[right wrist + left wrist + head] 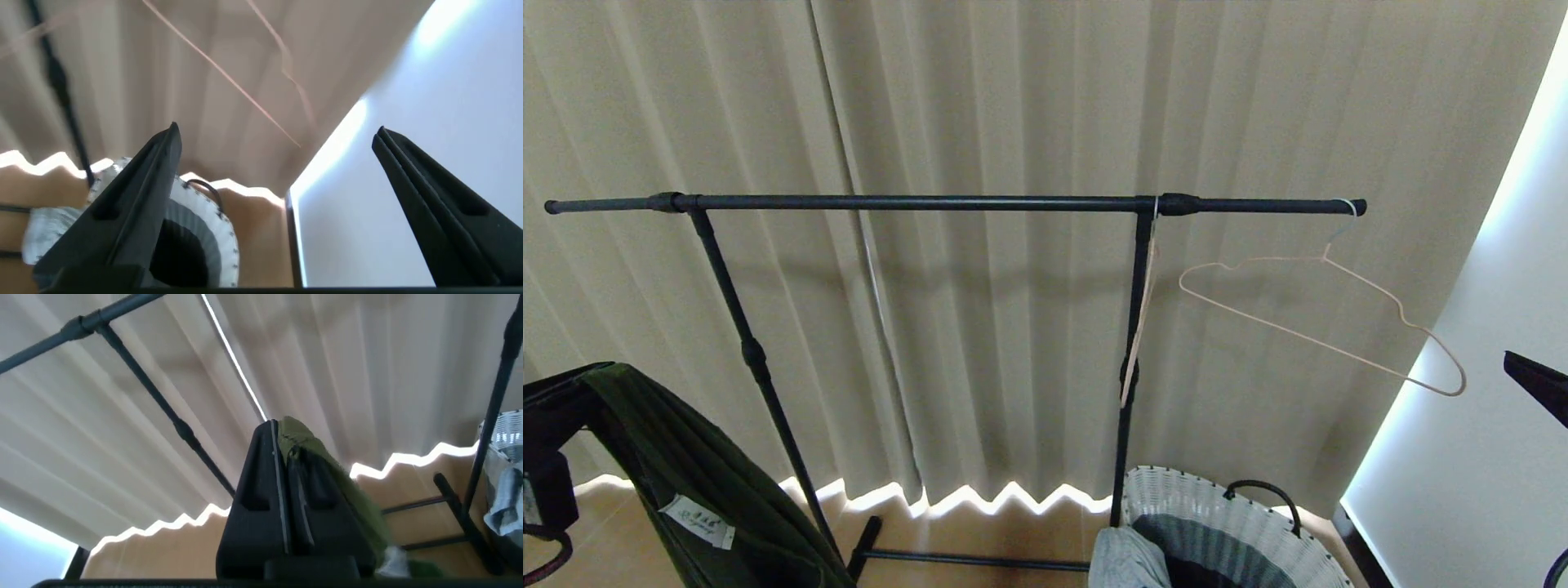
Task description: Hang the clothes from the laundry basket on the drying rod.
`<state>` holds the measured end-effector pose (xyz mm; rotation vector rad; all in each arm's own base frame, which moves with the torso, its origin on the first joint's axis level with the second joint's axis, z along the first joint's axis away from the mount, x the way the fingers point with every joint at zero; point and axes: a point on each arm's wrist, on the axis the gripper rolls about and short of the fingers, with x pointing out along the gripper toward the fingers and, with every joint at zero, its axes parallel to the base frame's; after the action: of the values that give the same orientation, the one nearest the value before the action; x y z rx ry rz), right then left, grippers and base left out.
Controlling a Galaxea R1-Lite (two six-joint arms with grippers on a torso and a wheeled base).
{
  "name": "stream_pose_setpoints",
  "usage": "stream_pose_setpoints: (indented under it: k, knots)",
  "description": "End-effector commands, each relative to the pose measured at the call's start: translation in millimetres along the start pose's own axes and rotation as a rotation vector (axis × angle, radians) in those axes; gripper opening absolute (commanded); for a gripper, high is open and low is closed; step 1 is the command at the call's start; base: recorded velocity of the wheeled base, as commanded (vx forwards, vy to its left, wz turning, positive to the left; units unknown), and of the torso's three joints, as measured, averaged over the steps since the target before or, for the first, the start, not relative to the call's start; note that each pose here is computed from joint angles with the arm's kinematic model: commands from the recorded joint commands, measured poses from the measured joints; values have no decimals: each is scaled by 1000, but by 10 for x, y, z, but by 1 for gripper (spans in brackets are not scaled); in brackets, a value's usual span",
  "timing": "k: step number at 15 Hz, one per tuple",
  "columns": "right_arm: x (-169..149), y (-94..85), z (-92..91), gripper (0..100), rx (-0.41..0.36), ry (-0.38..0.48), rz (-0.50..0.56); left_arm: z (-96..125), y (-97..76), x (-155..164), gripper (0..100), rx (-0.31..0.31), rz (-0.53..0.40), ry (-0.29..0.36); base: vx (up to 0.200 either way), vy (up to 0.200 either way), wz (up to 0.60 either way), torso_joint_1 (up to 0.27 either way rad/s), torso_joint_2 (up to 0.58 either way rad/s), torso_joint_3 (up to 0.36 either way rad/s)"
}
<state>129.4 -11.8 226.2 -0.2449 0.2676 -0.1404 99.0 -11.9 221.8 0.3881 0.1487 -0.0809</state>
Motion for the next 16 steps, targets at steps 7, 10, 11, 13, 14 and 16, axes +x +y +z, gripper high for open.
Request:
stream_pose_setpoints:
  k: [7,10,11,13,14,16]
  knots:
    - [26,-50,-16,100,9,16,-37,5,4,-3,0,-6,4,-2,0,0,0,0,0,0]
    - [37,-49,-15,100,9,19,-36,10,3,-3,0,-4,1,-4,133,0,0,0,2,2]
    - [36,-51,-6,100,9,15,-35,10,3,-3,0,-4,1,-4,200,0,0,-7,-2,2]
    - [39,-52,-5,100,9,17,-36,12,4,-3,0,-4,2,-6,200,0,0,-2,5,5]
    - [38,-53,0,100,9,16,-37,6,1,-3,0,-4,1,-3,200,0,0,17,2,-7]
    - [52,-54,5,100,9,17,-36,-1,-3,2,0,-2,-2,-1,200,0,0,5,5,0]
